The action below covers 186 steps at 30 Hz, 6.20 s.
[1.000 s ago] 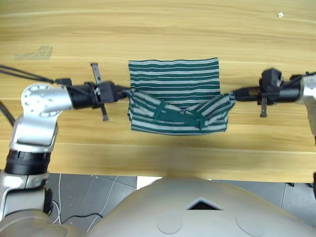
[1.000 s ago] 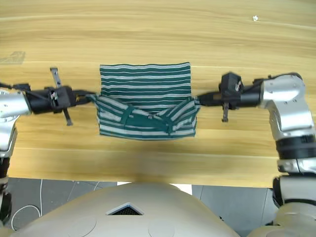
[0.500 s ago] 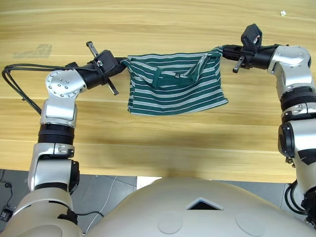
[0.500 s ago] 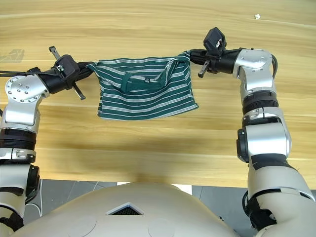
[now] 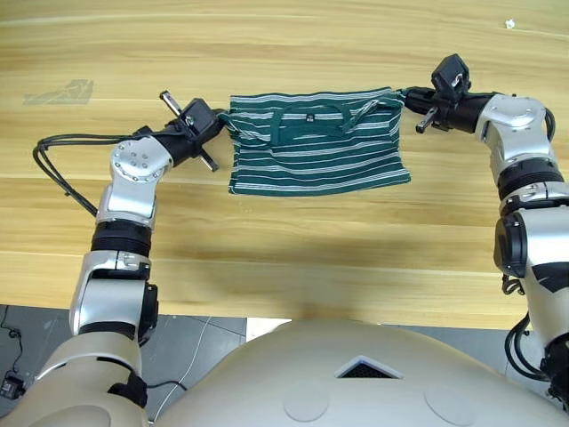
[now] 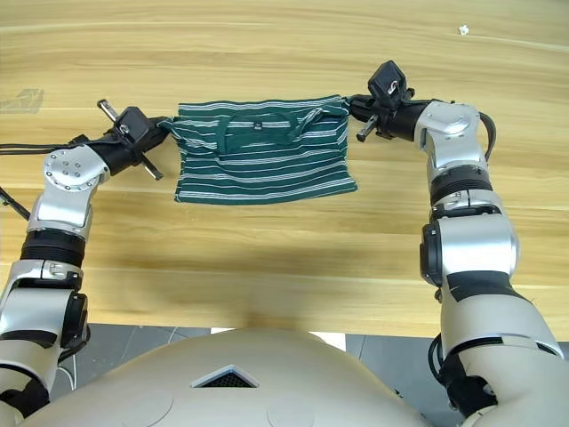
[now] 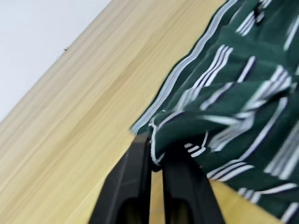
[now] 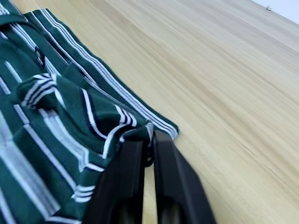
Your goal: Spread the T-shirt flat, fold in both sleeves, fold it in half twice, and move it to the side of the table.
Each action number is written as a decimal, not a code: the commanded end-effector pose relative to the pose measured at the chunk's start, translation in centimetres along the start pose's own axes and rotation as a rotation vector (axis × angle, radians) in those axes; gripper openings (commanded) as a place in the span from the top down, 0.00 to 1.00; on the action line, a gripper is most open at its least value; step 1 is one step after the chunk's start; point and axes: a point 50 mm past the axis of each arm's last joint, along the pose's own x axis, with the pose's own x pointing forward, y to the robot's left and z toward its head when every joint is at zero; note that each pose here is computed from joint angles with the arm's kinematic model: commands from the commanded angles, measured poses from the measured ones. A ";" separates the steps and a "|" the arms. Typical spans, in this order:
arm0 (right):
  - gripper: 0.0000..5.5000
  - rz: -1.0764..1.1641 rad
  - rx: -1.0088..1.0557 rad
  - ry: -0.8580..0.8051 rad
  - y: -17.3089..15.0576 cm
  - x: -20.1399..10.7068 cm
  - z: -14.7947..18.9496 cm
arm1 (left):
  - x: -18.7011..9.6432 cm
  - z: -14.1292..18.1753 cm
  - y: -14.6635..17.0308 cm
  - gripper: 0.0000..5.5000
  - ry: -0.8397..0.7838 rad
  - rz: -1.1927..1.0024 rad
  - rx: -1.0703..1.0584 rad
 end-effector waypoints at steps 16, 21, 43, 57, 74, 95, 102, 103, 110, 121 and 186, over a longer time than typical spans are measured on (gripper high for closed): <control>0.81 -0.209 -0.010 0.001 -0.7 0.1 -0.3 | 0.6 -1.7 0.6 0.43 0.086 0.358 -0.153; 0.81 -0.179 -0.054 -0.119 -0.5 0.4 1.4 | 0.4 -1.6 0.9 0.28 0.067 0.395 -0.156; 0.81 0.397 -0.496 0.199 8.9 -1.4 -7.0 | -0.8 2.5 -7.8 0.09 -0.071 0.002 0.056; 0.81 0.745 -0.601 0.213 14.3 -9.3 -4.3 | -1.8 3.4 -7.8 0.09 -0.113 -0.042 0.127; 0.81 0.856 -0.514 -0.035 17.4 -9.6 1.1 | -1.8 4.6 -4.9 0.09 -0.181 0.176 0.105; 0.81 0.274 -0.446 -0.080 13.6 8.1 3.7 | -2.4 10.0 -1.2 0.09 -0.431 0.641 -0.031; 0.81 0.230 -0.554 0.088 13.3 9.7 1.1 | -1.3 12.1 -2.7 0.09 -0.540 0.579 -0.011; 0.81 0.201 -0.540 0.112 12.8 9.7 0.9 | -1.2 12.1 -3.0 0.09 -0.537 0.567 -0.004; 0.81 -0.082 -0.254 0.254 7.1 7.2 -1.0 | -1.8 10.6 -2.8 0.09 -0.479 0.573 0.006; 0.81 0.217 -0.603 0.367 4.6 -0.7 -5.1 | -1.5 9.9 -4.4 0.09 -0.432 0.527 0.045; 0.56 0.238 -1.049 -0.276 9.6 -15.6 -2.4 | -6.2 3.2 -15.0 0.37 -0.383 -0.602 0.762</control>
